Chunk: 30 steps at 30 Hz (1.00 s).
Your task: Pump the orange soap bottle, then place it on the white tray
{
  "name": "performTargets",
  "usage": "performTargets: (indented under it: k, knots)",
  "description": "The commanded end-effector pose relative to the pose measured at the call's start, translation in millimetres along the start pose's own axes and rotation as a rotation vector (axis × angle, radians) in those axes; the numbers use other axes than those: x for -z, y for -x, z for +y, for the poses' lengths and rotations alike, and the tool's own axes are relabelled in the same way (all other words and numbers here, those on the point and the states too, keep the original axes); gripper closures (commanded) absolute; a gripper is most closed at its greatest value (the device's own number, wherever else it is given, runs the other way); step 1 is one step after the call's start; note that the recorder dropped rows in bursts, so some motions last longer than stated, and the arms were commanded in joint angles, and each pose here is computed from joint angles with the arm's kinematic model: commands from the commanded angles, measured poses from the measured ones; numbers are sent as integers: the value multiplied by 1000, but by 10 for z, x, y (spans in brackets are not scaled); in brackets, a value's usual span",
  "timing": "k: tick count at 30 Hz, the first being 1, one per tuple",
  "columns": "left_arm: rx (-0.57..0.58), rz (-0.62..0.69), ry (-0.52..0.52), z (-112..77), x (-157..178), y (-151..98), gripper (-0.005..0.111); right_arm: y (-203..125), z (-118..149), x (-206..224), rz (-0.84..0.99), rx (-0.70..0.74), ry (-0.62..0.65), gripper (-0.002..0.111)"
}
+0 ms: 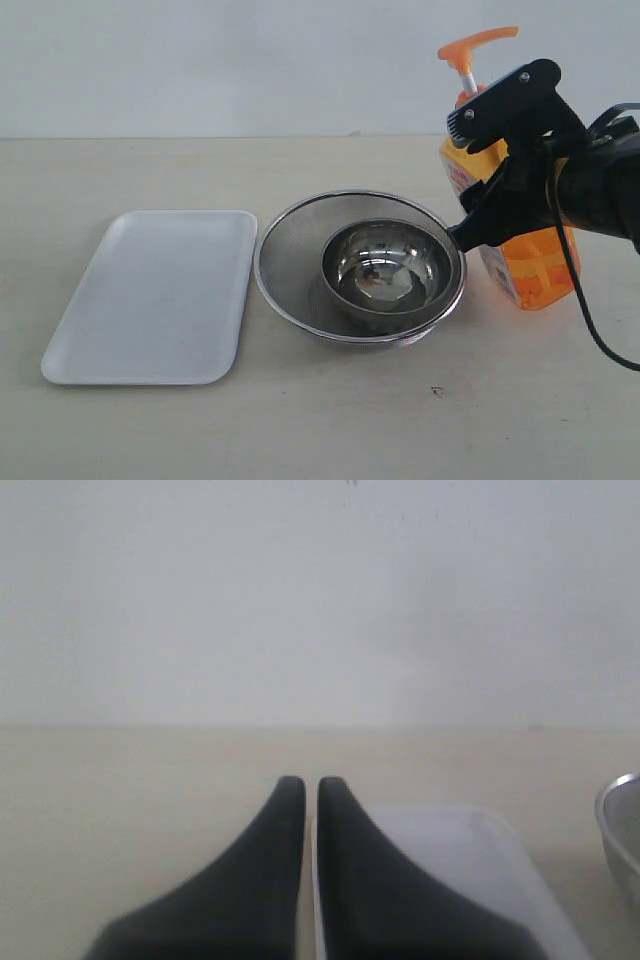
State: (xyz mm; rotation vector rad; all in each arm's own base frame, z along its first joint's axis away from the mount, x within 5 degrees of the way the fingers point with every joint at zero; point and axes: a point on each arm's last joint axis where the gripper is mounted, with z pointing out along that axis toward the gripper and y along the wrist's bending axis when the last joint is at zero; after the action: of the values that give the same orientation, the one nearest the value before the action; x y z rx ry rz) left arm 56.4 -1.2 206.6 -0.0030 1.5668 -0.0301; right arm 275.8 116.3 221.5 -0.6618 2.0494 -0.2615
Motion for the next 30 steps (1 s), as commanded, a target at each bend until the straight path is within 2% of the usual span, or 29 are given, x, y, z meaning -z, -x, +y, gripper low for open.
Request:
performTargets:
  k: [1, 5, 12, 16, 27, 30]
  knots:
    - [6, -203, 9, 9, 18, 174, 102, 81, -87, 33, -33, 30, -53, 108]
    - [67, -263, 4, 11, 30, 227, 102, 81, -87, 33, -33, 30, -53, 108]
    - [161, -257, -9, 11, 29, 222, 102, 111, -98, 36, -41, 26, -56, 108]
    - [140, -216, -17, -5, 30, 359, 102, 177, -116, 41, -60, 19, -57, 108]
    - [153, -62, -6, -7, -206, 428, 102, 177, -116, 41, -60, 15, -57, 108]
    - [161, -95, -13, -11, -245, 463, 102, 177, -116, 41, -60, 15, -57, 108]
